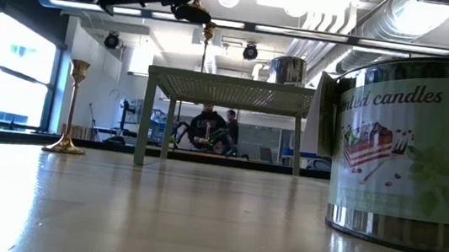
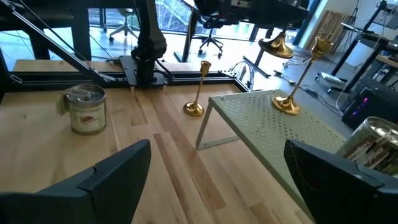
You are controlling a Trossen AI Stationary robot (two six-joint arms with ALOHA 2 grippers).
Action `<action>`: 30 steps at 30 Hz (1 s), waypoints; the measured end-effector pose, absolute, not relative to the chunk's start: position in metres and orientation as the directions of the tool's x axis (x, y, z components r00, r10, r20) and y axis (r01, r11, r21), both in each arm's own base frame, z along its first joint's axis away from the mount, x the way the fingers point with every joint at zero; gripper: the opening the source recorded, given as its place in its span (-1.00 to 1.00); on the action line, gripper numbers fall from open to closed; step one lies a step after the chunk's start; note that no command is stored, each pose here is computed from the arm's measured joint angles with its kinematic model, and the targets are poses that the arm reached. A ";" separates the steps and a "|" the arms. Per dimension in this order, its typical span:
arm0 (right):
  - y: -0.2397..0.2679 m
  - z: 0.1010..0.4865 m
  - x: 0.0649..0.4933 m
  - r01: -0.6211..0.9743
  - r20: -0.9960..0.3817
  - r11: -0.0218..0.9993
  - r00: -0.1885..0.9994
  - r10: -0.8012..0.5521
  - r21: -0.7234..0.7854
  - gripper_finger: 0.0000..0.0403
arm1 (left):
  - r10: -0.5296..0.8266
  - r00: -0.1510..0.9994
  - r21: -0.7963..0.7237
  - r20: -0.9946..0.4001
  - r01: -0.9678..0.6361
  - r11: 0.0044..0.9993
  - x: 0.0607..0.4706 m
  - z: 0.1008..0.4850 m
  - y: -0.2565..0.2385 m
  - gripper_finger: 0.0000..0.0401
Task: Pick & Place candle stick holders
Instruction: Put the bottom gold candle holder on the shelf
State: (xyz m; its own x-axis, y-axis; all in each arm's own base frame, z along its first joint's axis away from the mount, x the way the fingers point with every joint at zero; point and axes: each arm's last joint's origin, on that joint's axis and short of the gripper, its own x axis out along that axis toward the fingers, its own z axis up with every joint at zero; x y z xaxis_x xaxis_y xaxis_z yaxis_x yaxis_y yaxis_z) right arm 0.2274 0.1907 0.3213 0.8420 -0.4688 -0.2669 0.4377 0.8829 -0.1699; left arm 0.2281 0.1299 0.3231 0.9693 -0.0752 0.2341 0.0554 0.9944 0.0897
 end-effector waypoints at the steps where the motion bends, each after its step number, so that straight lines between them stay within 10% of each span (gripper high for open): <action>1: 0.191 0.321 0.227 0.437 -0.267 0.883 0.842 -0.469 -0.172 0.80 | -0.080 0.966 0.098 0.245 0.057 0.994 0.227 0.320 0.129 -0.96; 30: 0.189 0.321 0.227 0.462 -0.246 0.865 0.831 -0.499 -0.194 0.80 | -0.146 0.937 0.059 0.317 0.135 0.989 0.218 0.271 0.140 -0.96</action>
